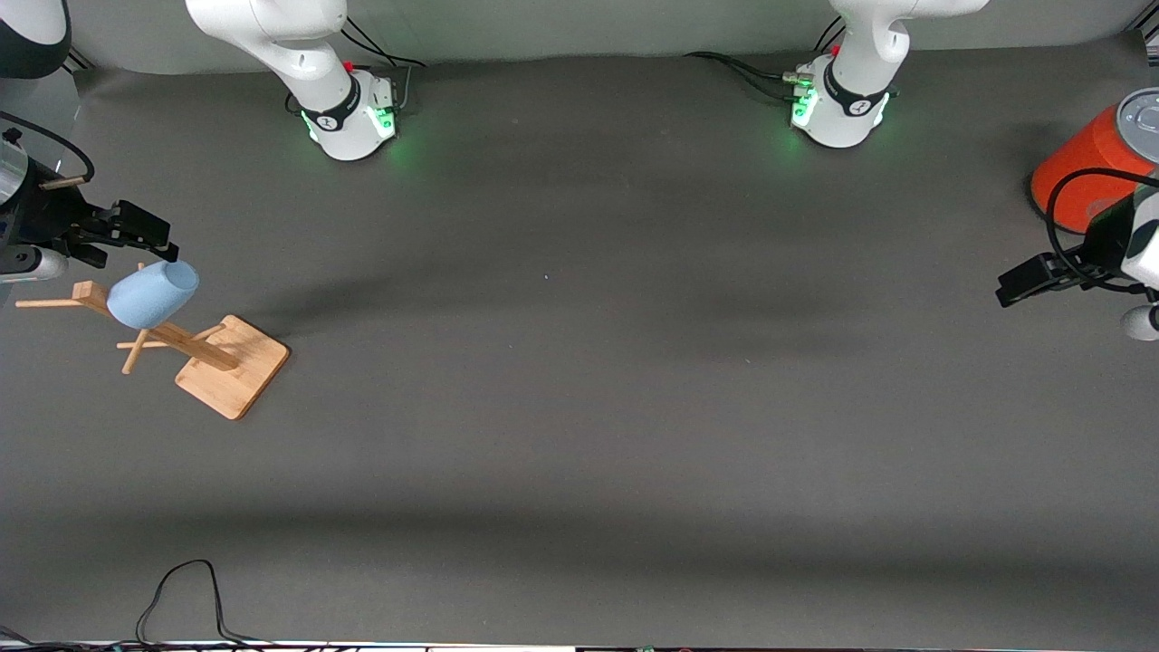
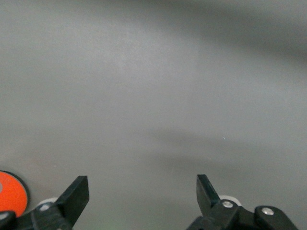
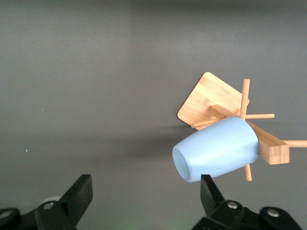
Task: Rotate and upright cup with both arms
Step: 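Move the right gripper to the light blue cup on the stand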
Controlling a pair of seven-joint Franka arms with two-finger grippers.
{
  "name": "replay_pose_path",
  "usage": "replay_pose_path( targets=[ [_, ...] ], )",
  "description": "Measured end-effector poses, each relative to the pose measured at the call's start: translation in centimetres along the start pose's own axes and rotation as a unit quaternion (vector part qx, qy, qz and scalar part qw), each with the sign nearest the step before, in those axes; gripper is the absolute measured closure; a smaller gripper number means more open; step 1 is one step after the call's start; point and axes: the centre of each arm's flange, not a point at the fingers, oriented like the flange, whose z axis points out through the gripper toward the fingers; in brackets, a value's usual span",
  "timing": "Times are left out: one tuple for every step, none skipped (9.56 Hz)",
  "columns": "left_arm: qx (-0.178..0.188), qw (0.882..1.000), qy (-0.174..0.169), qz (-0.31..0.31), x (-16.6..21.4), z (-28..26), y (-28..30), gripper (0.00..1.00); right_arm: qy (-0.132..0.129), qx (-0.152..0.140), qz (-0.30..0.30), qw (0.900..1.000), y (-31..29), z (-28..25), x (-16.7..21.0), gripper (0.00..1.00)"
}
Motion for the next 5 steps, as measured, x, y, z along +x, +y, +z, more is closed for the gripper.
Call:
replay_pose_path(
  targets=[
    [0.0,1.0,-0.002,0.001,-0.06,0.06,0.14,0.0,-0.001,0.0,0.008,1.0,-0.02,0.01,-0.01,0.0],
    [0.0,1.0,-0.004,0.002,-0.12,0.09,0.27,0.0,-0.002,0.0,0.026,1.0,-0.03,0.05,-0.04,0.0],
    [0.001,1.0,-0.005,0.003,-0.18,0.11,0.37,0.0,-0.003,0.002,0.052,0.999,0.03,-0.04,-0.07,0.0],
    [0.002,1.0,-0.009,0.004,-0.27,0.18,0.39,0.0,-0.009,0.006,0.097,0.995,0.1,-0.32,-0.27,0.0],
    [0.002,1.0,-0.01,0.004,-0.3,0.2,0.37,0.0,-0.018,0.022,0.169,0.985,0.44,-0.52,-0.5,0.0]
  ],
)
